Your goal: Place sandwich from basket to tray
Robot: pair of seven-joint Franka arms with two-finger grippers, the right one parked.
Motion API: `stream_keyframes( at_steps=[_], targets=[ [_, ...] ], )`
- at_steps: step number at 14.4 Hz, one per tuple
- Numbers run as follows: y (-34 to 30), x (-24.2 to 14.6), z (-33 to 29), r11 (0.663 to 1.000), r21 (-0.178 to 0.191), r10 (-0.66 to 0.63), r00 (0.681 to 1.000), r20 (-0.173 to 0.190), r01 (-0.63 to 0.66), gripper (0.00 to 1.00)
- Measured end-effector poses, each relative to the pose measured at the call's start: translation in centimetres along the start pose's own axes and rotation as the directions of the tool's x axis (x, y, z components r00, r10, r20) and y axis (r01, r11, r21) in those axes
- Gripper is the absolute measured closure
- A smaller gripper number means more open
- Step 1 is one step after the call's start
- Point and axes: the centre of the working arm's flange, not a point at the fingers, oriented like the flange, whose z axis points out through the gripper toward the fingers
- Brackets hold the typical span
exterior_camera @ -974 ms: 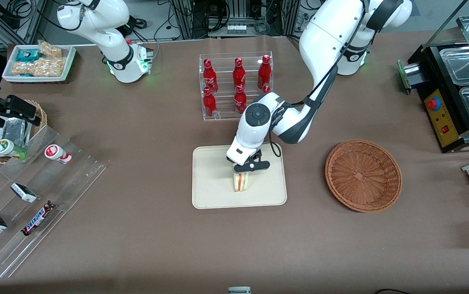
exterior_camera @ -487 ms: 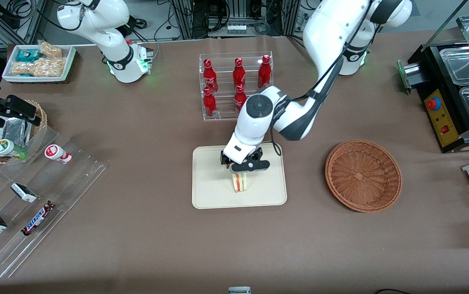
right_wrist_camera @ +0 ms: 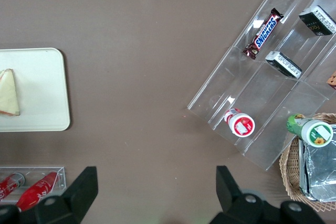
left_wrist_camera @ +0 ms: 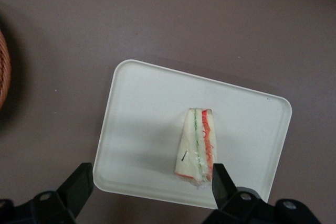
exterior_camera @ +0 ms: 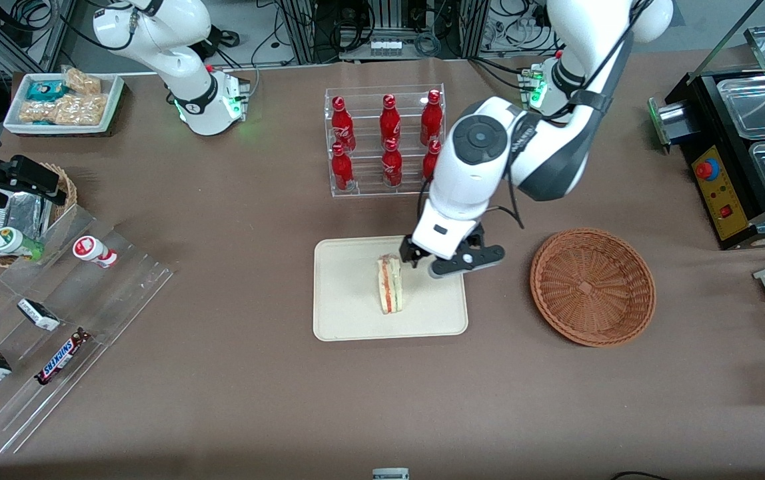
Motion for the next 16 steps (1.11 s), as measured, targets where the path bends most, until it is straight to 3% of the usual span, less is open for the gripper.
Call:
stream_keyframes(
  at_steps=[4,10,16],
  targets=[
    [-5.0,4.4,-0.3,0.999,0.05,0.01,0.999,0.035,-0.012,0.0],
    [-16.4,10.5,-5.4,0.992,0.095,0.067,0.986,0.15,-0.082,0.0],
    [-26.3,13.0,-10.5,0.987,0.098,0.108,0.973,0.202,-0.13,0.0]
  ],
)
